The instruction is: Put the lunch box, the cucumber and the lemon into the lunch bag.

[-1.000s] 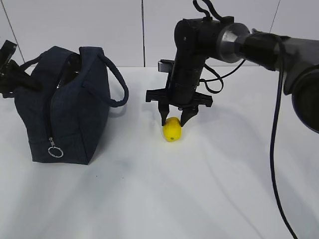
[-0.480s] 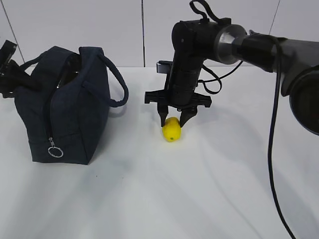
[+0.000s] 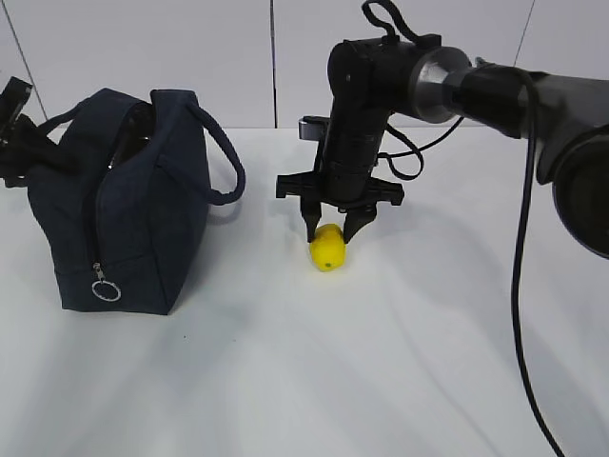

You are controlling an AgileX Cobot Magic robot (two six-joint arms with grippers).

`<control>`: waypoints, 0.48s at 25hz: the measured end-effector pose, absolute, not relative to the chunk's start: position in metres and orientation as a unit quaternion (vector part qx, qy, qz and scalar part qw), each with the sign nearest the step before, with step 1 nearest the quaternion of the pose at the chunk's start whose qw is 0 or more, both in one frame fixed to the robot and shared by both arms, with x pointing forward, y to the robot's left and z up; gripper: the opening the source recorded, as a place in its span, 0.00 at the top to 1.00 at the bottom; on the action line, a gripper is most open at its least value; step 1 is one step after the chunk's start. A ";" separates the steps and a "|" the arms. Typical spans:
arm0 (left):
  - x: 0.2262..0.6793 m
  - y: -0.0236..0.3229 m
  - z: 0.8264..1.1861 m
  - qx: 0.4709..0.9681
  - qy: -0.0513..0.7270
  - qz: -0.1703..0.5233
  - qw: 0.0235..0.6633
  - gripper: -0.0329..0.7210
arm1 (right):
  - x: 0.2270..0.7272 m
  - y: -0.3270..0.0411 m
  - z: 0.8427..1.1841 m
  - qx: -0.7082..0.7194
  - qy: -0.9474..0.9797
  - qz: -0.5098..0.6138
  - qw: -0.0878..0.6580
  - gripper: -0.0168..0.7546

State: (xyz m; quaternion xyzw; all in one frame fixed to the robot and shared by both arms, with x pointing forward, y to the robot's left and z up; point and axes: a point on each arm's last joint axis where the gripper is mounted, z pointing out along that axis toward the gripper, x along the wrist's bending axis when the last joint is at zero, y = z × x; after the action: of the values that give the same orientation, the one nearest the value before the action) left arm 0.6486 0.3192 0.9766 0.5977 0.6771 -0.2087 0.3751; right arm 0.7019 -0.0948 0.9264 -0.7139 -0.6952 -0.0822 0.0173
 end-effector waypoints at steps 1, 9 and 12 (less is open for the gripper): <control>0.649 0.319 0.977 0.598 0.677 -0.209 0.375 0.97 | 0.702 -0.095 0.926 -0.714 -0.695 -0.082 0.017 0.45; 0.648 0.319 0.976 0.599 0.677 -0.208 0.374 0.97 | 0.702 -0.095 0.925 -0.714 -0.695 -0.081 0.018 0.28; 0.648 0.319 0.976 0.599 0.677 -0.208 0.373 0.97 | 0.702 -0.095 0.925 -0.714 -0.695 -0.081 0.018 0.25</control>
State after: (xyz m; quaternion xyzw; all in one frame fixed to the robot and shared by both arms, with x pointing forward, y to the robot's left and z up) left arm 0.6484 0.3195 0.9763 0.5994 0.6770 -0.2079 0.3730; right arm 0.7019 -0.0948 0.9254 -0.7142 -0.6950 -0.0812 0.0177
